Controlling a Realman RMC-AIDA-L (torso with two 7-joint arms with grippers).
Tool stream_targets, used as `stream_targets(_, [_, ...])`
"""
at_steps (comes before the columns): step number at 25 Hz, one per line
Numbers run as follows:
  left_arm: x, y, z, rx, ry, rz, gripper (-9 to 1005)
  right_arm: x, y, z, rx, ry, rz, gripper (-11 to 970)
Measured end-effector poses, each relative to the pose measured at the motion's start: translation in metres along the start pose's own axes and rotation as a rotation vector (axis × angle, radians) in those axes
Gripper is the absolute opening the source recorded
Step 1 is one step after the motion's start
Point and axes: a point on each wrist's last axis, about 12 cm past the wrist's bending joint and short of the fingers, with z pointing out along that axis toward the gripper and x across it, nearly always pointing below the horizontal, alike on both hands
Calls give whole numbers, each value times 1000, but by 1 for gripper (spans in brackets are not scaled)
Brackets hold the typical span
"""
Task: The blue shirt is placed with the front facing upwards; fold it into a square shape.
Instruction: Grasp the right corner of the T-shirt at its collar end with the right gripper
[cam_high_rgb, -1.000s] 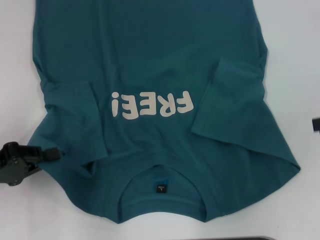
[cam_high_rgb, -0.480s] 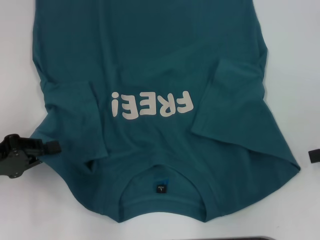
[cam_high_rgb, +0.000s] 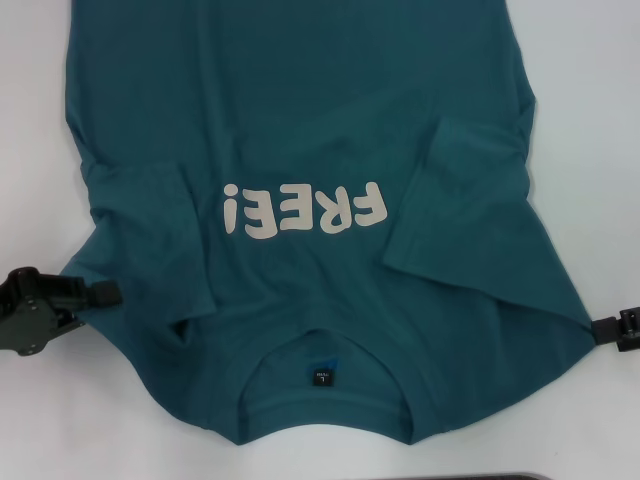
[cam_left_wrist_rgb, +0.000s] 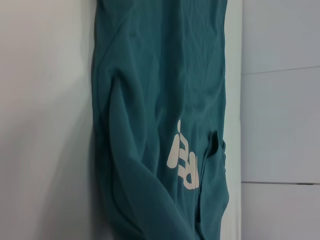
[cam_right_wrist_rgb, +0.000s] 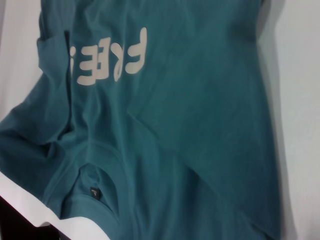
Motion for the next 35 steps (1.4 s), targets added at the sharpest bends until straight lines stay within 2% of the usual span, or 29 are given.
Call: stream_targets(35, [1, 1, 0, 2, 3, -6, 17, -8, 0, 9, 26, -10, 27, 785])
